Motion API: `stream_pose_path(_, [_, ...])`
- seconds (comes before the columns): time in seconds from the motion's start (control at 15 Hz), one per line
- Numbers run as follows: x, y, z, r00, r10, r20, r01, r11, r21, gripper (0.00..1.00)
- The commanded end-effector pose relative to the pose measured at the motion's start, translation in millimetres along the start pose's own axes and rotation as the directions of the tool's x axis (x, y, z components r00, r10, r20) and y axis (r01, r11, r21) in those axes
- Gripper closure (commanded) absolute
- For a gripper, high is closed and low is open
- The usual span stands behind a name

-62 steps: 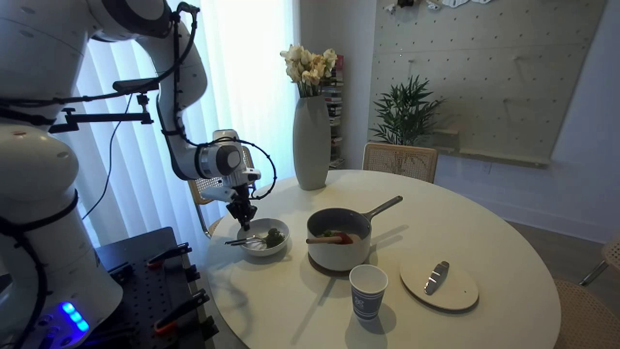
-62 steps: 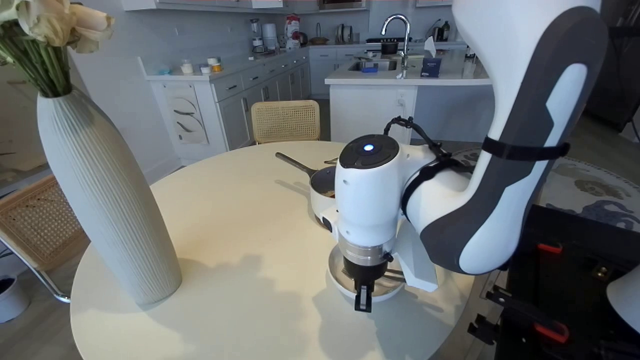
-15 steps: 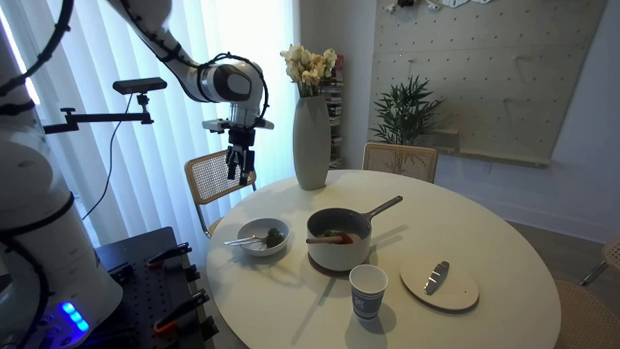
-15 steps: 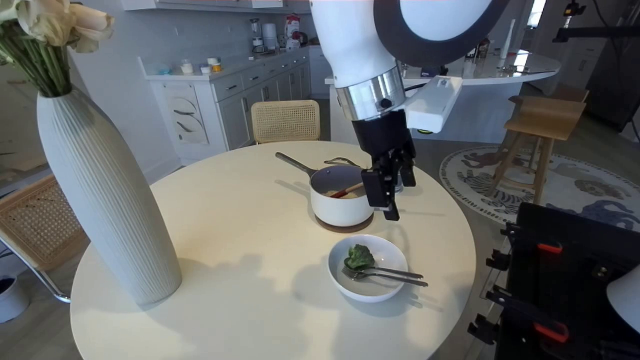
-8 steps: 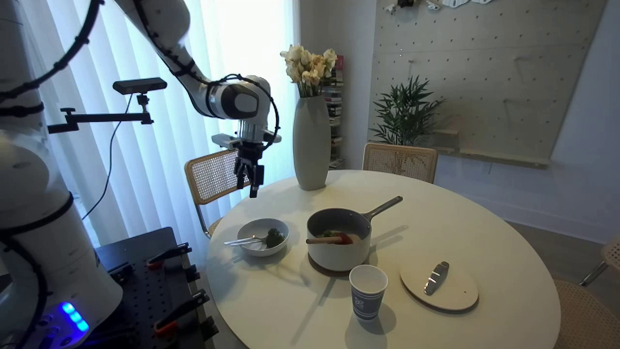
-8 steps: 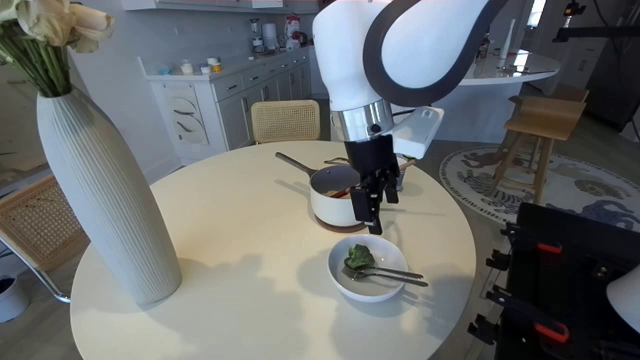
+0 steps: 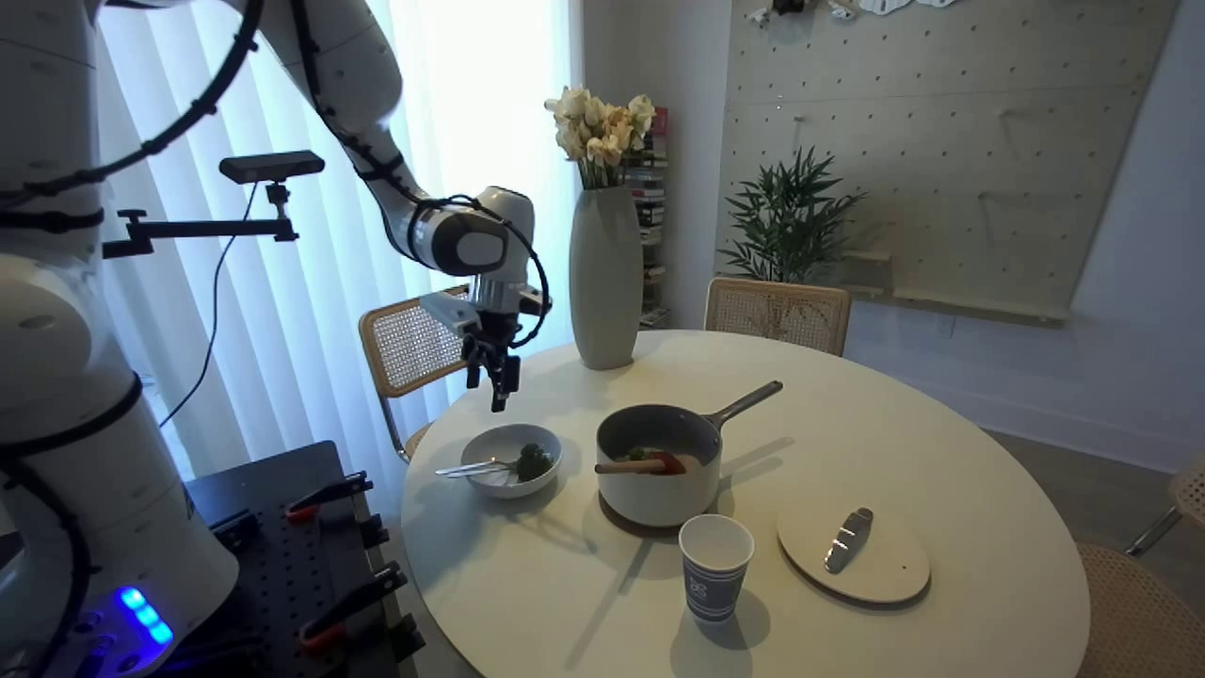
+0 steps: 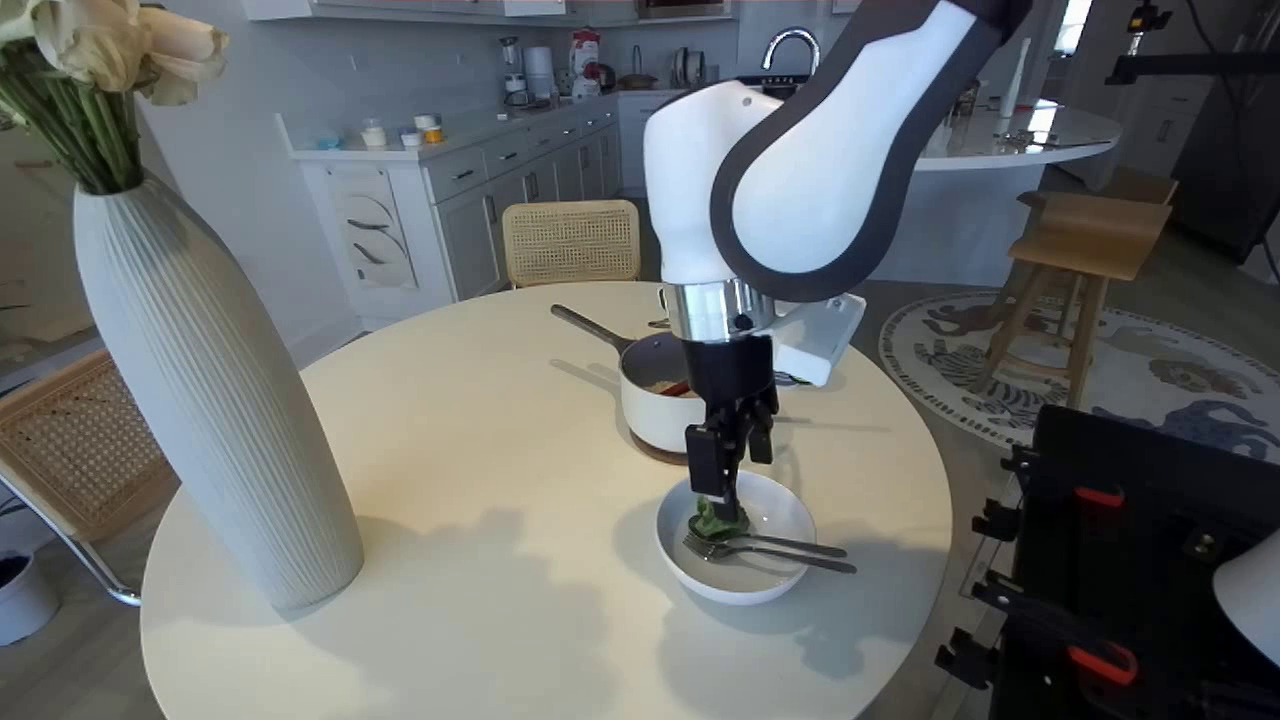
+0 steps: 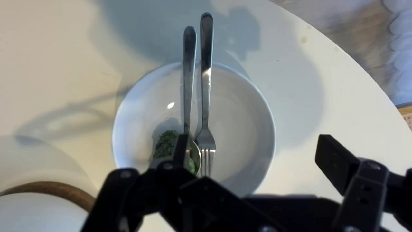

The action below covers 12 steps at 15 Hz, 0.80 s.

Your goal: Move the white bowl to the left, remove the fork and then the spoon from the bowl and place them on the table, move the blue cup to the left

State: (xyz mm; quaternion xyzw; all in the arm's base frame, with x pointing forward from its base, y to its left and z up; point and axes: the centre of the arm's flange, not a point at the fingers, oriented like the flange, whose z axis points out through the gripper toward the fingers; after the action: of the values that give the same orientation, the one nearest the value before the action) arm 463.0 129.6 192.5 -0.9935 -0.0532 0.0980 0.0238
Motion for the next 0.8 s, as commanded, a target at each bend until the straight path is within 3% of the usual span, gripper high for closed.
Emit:
stream_pose_path(0.0, [-4,-1,15,0.999,-0.038,0.006,0.037,0.998,0.042,0.0])
stream_pose_path(0.4, [-16,4,36,0.998,-0.055,0.036,0.052,0.997,0.063,0.0])
stream_pose_path(0.73, [-20,8,51,0.998,-0.039,0.051,0.036,0.997,0.063,0.19])
